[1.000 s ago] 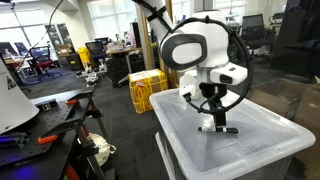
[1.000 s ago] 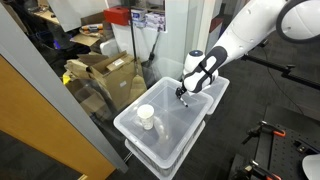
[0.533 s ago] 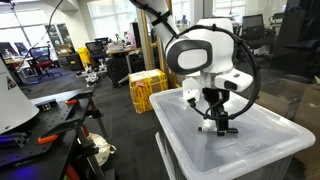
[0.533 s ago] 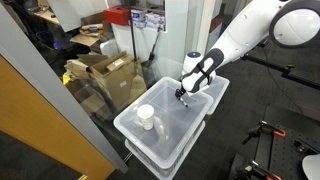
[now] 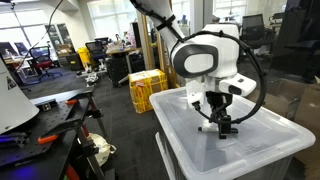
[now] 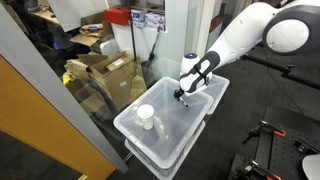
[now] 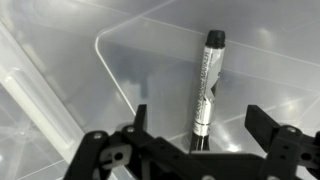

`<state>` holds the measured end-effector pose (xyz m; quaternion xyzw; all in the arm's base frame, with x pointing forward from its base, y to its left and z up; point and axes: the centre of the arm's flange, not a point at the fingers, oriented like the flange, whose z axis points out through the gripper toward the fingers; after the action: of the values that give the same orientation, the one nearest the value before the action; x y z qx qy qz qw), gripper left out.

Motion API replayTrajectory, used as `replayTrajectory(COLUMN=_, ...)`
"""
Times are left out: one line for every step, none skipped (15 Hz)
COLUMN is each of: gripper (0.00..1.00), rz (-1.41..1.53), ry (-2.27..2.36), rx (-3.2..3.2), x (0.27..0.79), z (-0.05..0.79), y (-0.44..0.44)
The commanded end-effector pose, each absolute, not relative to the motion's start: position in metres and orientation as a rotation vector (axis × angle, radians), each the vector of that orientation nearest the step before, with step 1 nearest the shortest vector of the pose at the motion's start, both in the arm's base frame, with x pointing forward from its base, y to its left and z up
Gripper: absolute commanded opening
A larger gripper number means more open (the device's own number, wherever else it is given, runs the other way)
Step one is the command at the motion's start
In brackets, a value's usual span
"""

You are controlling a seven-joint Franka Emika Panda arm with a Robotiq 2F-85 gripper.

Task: Put the marker inside the cup

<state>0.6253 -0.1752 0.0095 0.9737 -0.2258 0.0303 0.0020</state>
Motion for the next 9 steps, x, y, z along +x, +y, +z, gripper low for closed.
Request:
replayTrajectory(gripper=0.99, rz=0.059, ry=-0.69, rx=3.079, x=0.6401, z=0.0041, y=-0.1779)
replayTrajectory(gripper=0.97, rz=0.053, ry=-0.689, rx=3.079, x=0.6411, z=0.0031, y=-0.1779)
replayTrajectory(gripper=0.97, rz=0.048, ry=-0.688, rx=3.079, x=0.6423, z=0.0027, y=-0.1778)
replayTrajectory(gripper=0.94, rz=0.044, ry=-0.688, rx=3.079, x=0.6434, z=0.0019, y=-0.1778)
replayTrajectory(gripper=0.93, rz=0.044, ry=-0.688, rx=3.079, x=0.6444, z=0.0014, y=-0.1779)
replayTrajectory(gripper=0.91, rz=0.043, ry=-0.687, rx=3.079, x=0.6454, z=0.0013, y=-0.178)
replayTrajectory(gripper=0.89, rz=0.043, ry=-0.687, rx=3.079, x=0.6462, z=0.0009, y=-0.1781)
replayTrajectory(gripper=0.86, rz=0.043, ry=-0.687, rx=3.079, x=0.6468, z=0.0003, y=-0.1783)
replayTrajectory(gripper=0.84, rz=0.042, ry=-0.687, rx=3.08, x=0.6473, z=0.0, y=-0.1784)
